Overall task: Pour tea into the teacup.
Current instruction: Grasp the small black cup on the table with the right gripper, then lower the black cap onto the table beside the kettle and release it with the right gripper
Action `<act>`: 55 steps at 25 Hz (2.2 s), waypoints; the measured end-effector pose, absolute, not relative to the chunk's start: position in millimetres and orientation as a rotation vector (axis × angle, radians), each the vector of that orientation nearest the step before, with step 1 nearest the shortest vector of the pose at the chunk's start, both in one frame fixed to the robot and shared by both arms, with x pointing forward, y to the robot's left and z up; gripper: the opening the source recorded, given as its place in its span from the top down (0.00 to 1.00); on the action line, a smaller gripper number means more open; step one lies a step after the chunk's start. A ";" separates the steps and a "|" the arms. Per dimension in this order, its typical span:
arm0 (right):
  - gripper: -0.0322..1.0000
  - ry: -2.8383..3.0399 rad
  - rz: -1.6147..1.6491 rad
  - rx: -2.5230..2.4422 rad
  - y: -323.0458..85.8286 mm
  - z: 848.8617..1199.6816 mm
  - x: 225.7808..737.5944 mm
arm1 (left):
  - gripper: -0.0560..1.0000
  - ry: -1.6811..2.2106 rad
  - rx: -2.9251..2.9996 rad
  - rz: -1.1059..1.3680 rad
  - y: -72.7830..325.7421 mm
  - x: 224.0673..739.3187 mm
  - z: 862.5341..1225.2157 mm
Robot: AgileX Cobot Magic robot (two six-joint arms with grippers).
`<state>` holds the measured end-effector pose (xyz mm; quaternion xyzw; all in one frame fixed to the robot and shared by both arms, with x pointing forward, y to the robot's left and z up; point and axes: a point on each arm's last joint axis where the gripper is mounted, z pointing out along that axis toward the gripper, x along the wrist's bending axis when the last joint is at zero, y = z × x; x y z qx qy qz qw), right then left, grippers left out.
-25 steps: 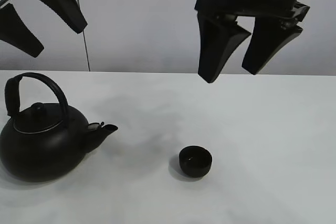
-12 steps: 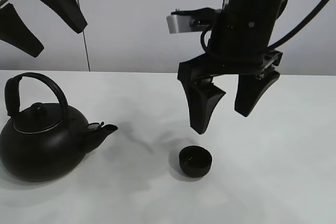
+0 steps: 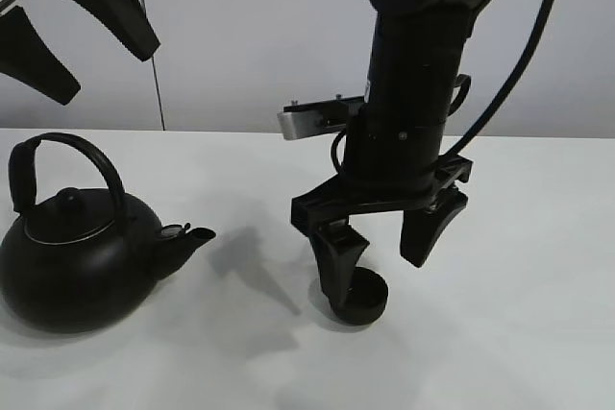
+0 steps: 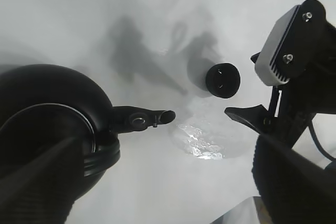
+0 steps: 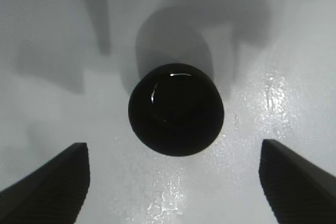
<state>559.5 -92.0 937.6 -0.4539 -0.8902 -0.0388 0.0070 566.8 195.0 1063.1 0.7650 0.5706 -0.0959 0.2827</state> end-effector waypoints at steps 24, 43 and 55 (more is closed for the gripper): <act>0.45 -2.820 -0.069 -1.461 -80.1 906.0 563.0 | 0.35 1.528 2.038 -0.238 195.2 568.4 1063.4; 0.58 -2.733 -0.294 -1.573 -69.5 969.3 567.7 | 0.35 1.528 2.038 -0.238 195.2 568.4 1063.4; 0.58 -2.658 -0.359 -1.640 -37.9 956.9 556.8 | 0.35 1.528 2.038 -0.238 195.2 568.4 1063.4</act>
